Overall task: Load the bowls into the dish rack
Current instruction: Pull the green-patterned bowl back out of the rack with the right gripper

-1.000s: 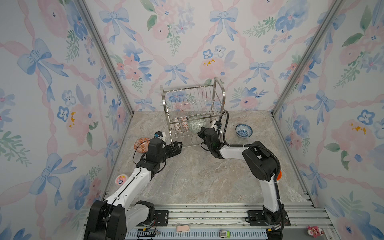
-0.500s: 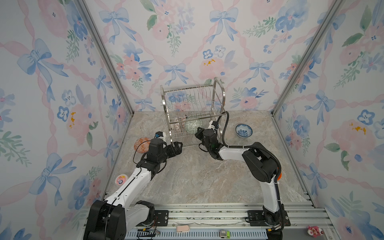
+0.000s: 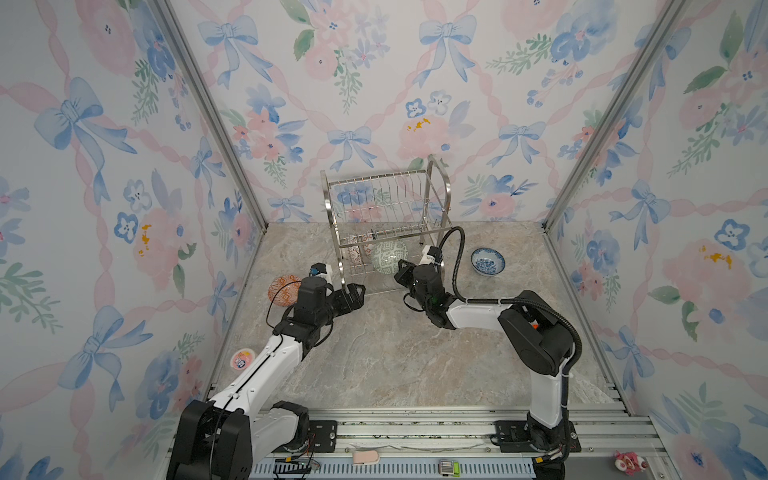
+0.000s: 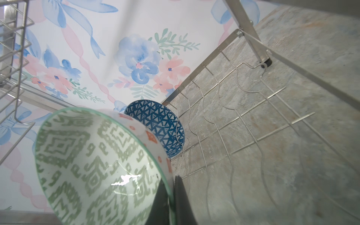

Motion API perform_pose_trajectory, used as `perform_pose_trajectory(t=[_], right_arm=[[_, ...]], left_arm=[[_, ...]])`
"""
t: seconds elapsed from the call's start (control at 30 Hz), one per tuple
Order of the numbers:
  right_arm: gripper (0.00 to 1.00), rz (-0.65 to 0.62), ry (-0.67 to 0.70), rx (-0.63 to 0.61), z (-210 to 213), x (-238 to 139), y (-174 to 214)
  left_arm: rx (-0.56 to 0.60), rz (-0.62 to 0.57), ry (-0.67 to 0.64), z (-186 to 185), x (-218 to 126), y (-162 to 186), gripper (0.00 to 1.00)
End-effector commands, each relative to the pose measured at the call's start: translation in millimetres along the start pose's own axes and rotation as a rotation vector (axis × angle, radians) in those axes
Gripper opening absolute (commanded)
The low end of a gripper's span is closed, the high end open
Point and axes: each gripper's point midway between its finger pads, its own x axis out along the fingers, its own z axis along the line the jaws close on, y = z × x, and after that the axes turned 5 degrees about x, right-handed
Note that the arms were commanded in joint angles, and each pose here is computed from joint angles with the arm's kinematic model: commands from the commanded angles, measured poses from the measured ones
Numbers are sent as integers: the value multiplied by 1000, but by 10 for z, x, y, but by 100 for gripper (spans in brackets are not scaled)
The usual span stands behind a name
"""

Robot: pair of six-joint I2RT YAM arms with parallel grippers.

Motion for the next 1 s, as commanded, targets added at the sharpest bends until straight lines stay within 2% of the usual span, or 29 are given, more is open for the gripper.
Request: perform_pose_trajectory(t=[0.0,0.6,0.97], right_arm=[[0,-78,-98,21,315,-147,-307],[0,-93,-48,-25,128,-525,-546],[0,-61,62,-147,-108,-1010,-728]], left_arm=[[19,5,-6,6,-13,46,98],[31,2,-20,5,-28,45,98],[38,-13,-25,-18,-72,1,98]])
